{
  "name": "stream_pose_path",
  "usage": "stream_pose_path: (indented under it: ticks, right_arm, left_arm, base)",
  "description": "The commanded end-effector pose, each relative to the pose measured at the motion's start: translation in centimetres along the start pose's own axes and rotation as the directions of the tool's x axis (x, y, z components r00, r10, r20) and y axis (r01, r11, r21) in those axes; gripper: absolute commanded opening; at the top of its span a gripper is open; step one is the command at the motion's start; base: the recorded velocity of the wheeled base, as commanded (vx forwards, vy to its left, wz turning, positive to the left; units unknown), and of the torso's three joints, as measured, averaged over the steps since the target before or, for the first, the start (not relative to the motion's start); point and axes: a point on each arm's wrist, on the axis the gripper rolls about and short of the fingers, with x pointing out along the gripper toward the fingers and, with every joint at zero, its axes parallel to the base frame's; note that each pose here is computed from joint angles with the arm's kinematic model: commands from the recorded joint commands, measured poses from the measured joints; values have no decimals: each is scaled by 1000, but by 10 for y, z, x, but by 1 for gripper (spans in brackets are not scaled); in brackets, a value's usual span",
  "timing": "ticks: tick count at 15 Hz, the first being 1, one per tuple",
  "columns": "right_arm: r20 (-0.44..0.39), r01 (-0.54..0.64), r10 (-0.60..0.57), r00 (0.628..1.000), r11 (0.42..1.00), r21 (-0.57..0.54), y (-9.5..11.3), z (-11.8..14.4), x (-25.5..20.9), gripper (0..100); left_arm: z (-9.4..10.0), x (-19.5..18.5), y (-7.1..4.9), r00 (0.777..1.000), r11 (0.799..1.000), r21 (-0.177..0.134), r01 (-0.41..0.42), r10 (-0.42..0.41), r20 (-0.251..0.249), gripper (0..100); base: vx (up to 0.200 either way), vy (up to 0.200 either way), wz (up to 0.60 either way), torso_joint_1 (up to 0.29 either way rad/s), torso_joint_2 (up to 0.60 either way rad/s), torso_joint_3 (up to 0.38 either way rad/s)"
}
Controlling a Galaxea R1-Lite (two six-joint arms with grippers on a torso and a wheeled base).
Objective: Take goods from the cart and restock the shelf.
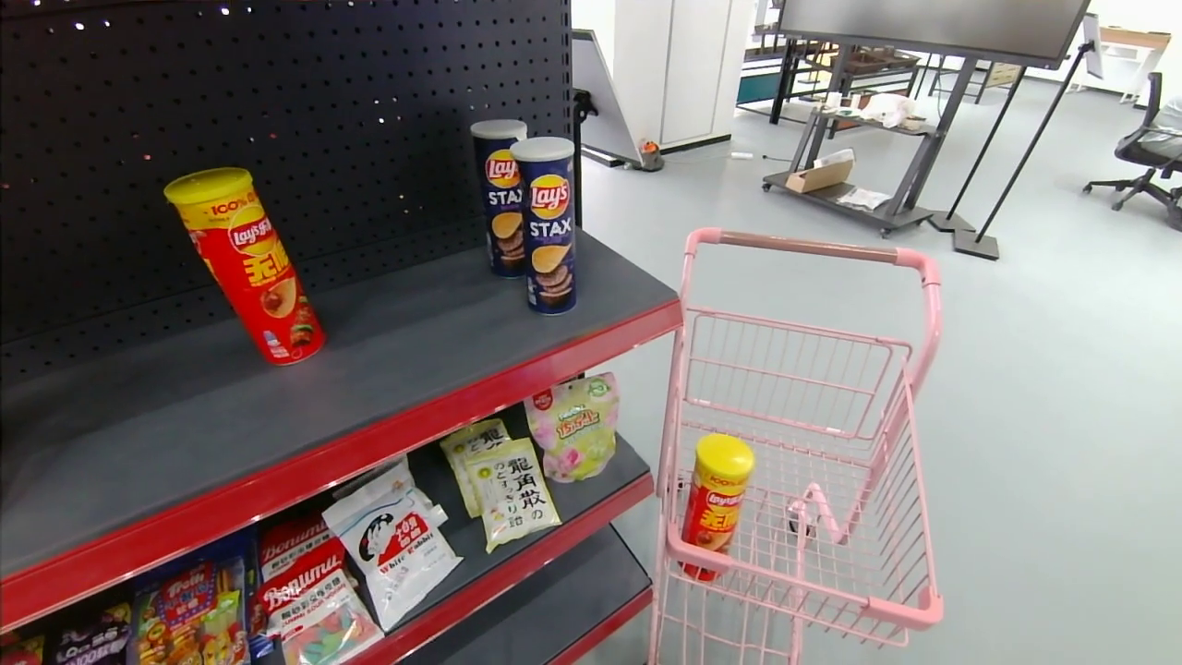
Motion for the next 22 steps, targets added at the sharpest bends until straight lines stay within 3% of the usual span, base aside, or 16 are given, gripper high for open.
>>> stream_pose_path:
  ticks: [1, 11, 17, 18, 20, 21, 22]
  right_arm:
    - [0, 0, 0, 1000, 1000, 0, 0, 0, 0, 100]
    - [2, 0, 0, 1000, 1000, 0, 0, 0, 0, 100]
    - [-33, 6, -6, 999, 1000, -8, 0, 1, 2, 100]
    - [-23, -33, 32, 999, 999, -3, 0, 19, 2, 100]
    - [-91, -97, 116, 989, 976, 193, 2, 131, 49, 100]
    - [-166, -168, 201, 966, 967, 190, 6, 146, 80, 100]
    - [-226, -224, 259, 939, 960, 169, 10, 142, 99, 100]
  left_arm:
    - [0, 0, 0, 1000, 1000, 0, 2, -2, -1, 100]
    - [0, 0, 0, 1000, 1000, 1, 2, -2, -1, 100]
    - [0, 0, 0, 1000, 1000, 1, 2, -2, -1, 100]
    - [0, 0, 0, 1000, 1000, 1, 0, 0, -1, 100]
    - [0, 0, 0, 1000, 1000, 1, 2, -2, -2, 100]
    - [0, 0, 0, 1000, 1000, 1, 3, -3, -2, 100]
    - [0, 0, 0, 1000, 1000, 1, 3, -3, -2, 100]
  base:
    - [0, 0, 0, -139, 378, 217]
    - [0, 0, 0, -173, 478, 299]
    - [0, 0, 0, -37, 115, 76]
    - [0, 0, 0, 0, 0, 0]
    - [0, 0, 0, 0, 0, 0]
    - [0, 0, 0, 0, 0, 0]
    - [0, 0, 0, 0, 0, 0]
